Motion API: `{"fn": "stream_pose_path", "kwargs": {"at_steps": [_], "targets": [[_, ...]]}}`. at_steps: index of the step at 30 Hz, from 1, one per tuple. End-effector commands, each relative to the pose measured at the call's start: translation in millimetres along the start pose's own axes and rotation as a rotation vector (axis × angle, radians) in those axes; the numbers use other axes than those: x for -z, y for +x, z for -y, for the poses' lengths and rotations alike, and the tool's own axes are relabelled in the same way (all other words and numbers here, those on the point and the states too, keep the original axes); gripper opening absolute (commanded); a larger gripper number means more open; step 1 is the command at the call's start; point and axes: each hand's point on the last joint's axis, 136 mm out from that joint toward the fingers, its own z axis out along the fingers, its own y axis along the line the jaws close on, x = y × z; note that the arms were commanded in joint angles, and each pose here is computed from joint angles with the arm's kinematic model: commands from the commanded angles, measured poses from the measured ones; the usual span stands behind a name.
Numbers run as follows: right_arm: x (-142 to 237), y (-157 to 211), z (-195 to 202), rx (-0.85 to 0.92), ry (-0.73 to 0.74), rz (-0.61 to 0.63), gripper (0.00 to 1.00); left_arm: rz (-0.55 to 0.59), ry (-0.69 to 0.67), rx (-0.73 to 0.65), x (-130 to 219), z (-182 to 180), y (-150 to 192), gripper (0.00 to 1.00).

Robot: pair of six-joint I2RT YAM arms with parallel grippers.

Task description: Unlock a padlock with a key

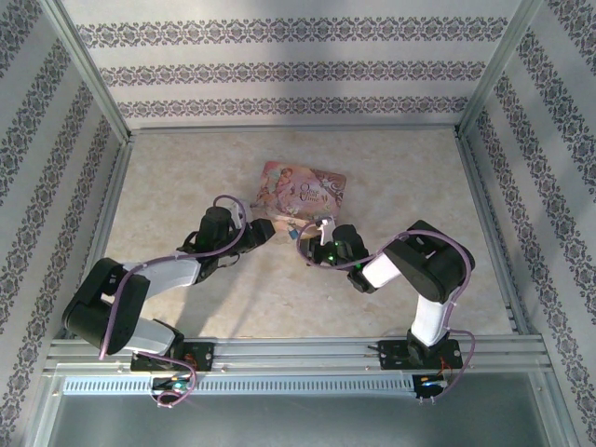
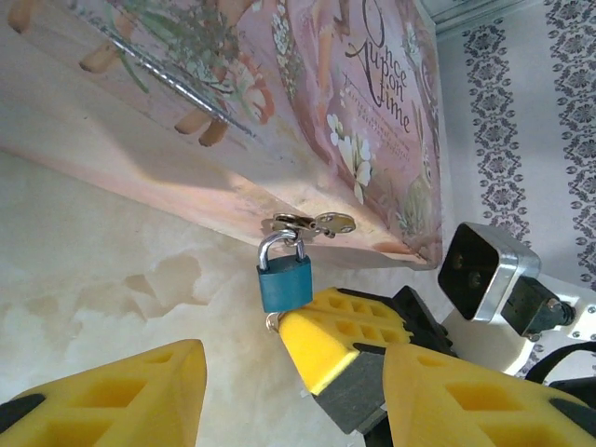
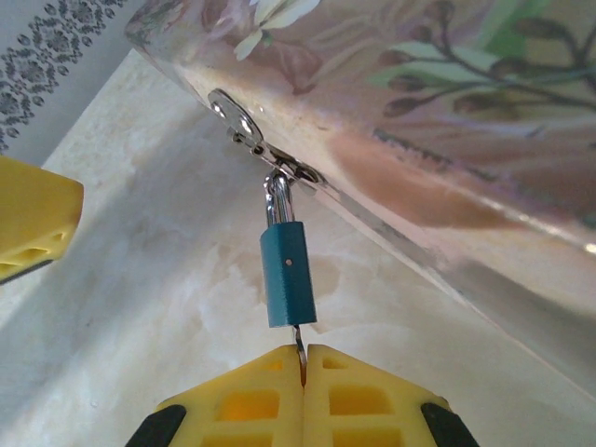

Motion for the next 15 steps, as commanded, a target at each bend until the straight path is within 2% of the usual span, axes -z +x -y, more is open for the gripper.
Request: {"fn": "stream_pose_path", "kwargs": {"at_steps": [1, 15], "targets": [[2.0, -23.0, -22.7, -0.071, -0.078, 0.037, 0.0, 0.07, 0.08, 0.011, 3.8, 17.1, -15.2, 0.5], [9.3, -38.5, -35.6, -0.283, -0.073, 0.011, 0.0, 0.042, 0.135, 0.084, -17.1, 12.7, -6.2, 0.48]]}}
